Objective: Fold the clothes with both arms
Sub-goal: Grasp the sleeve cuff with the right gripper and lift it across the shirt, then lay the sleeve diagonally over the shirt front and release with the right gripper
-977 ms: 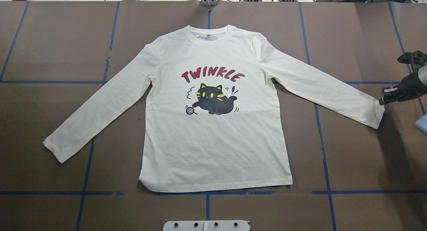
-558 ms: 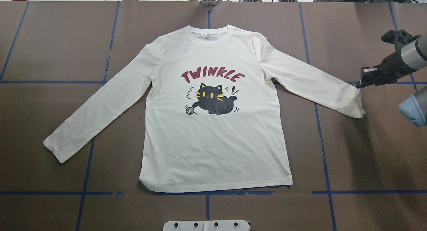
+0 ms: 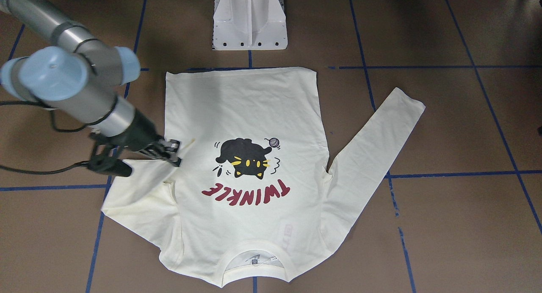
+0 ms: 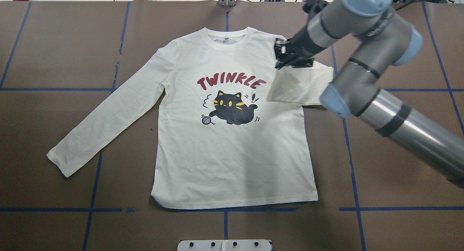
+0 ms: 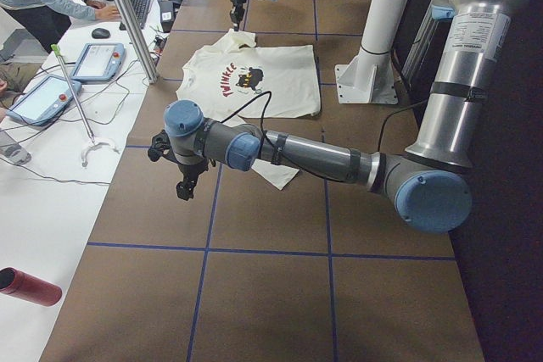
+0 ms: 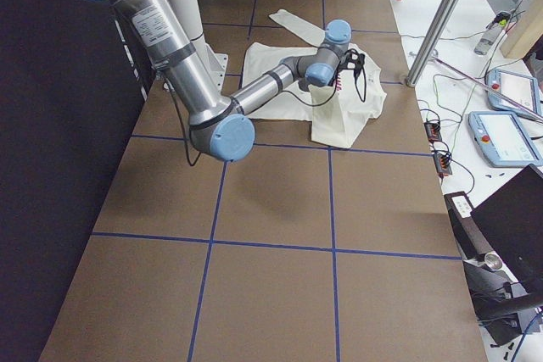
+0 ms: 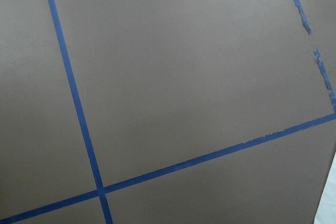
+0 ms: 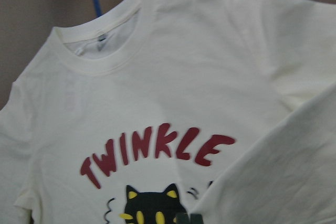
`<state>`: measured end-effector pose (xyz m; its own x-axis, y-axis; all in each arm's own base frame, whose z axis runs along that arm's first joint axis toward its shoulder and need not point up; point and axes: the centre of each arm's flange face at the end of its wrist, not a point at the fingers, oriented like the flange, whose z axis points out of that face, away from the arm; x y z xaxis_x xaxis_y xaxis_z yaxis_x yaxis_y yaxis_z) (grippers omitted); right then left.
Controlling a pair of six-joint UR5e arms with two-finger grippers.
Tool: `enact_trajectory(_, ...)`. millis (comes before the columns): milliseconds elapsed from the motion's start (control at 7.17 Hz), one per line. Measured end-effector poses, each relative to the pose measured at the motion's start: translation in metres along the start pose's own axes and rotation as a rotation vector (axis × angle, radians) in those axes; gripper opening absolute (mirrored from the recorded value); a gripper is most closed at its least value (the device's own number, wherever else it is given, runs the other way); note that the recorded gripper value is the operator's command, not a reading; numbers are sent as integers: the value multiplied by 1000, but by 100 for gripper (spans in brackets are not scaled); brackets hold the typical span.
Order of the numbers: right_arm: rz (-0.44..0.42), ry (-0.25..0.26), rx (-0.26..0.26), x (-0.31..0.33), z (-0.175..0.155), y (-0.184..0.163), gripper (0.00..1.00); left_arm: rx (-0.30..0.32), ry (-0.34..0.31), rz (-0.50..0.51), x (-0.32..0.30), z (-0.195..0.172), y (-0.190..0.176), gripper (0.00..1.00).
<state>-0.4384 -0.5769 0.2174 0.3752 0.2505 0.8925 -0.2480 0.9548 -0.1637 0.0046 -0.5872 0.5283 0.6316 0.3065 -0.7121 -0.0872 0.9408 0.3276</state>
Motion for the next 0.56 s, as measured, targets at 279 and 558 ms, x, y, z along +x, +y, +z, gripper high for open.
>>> enact_trajectory(279, -37, 4, 86, -163, 79, 80, 0, 7, 0, 8, 3, -2, -1, 100)
enact_trajectory(558, -78, -2, 129, -228, 129, 135, 99, 12, 0, 15, 6, -4, -2, 100)
